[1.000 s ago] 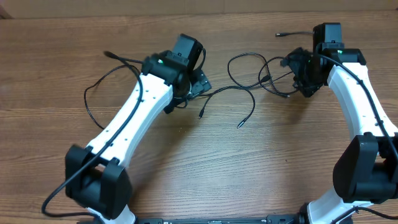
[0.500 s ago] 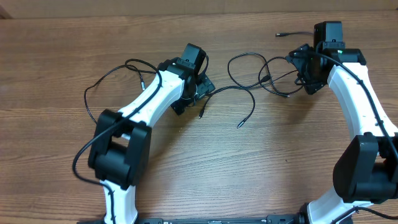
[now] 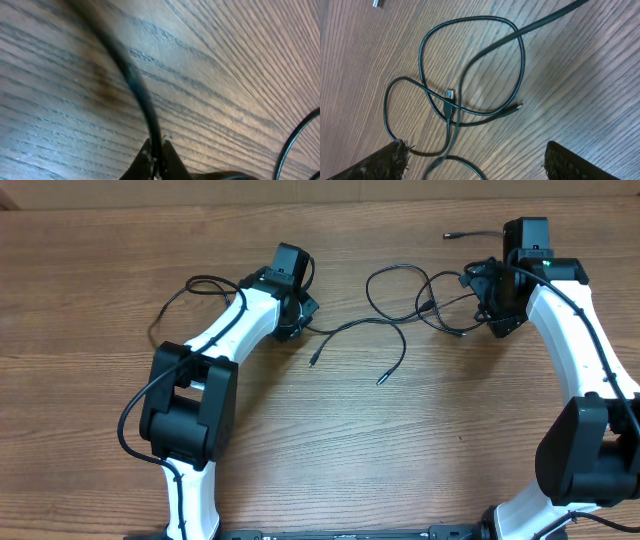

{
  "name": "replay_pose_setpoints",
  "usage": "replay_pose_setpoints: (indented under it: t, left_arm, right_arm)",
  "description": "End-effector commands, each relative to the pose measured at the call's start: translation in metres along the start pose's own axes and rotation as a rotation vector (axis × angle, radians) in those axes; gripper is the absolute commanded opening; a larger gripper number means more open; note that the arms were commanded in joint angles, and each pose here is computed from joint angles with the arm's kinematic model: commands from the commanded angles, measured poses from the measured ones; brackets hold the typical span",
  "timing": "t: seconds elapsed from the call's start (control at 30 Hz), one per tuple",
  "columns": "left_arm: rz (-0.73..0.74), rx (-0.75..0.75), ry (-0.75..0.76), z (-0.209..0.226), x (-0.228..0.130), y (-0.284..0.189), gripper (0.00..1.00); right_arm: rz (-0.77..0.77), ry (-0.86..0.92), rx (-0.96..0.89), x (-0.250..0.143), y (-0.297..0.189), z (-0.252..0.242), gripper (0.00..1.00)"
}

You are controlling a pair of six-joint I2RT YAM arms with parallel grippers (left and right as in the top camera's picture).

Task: Untangle cables

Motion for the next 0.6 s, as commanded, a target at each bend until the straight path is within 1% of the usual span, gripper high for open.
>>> replay_pose_setpoints:
  t: [0.0, 0.1, 0.27, 0.37, 0.4, 0.57]
  left_arm:
    - [0.026, -0.010, 0.039, 0.001, -0.001, -0.001, 0.04]
    - [0.024, -0.015, 0.066, -0.002, 0.004, -0.016, 0.04]
    - [0.001, -0.078, 0.180, -0.023, 0.007, -0.062, 0.04]
    - [-0.011, -0.136, 0.244, -0.037, 0.000, -0.094, 0.04]
    - [-0.017, -0.149, 0.266, -0.039, -0.003, -0.105, 0.04]
    - [-0.030, -0.181, 0.306, -0.044, -0.019, -0.146, 0.05]
  right_arm:
    - [-0.003, 0.001, -0.022, 0.001, 0.006, -0.003, 0.86]
    - [-0.003, 0.001, -0.022, 0.000, 0.006, -0.004, 0.87]
    - [0.017, 0.002, -0.010, -0.002, 0.007, -0.001, 0.89]
    - [0.044, 0.001, -0.010, -0.008, 0.011, 0.000, 0.90]
    - [0.052, 0.007, -0.014, -0.010, 0.014, 0.000, 0.91]
    - [0.064, 0.063, -0.036, -0.015, 0.031, 0.000, 0.93]
Point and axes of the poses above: each gripper's point midway between its finger pads, its own y axis out along the fingers, its own z axis along the line the jaws close on, x = y × z, the point moved 3 cm from there along -y, back along the fingers, and after that the axes turned 8 degrees about y, right-handed, at the moved point
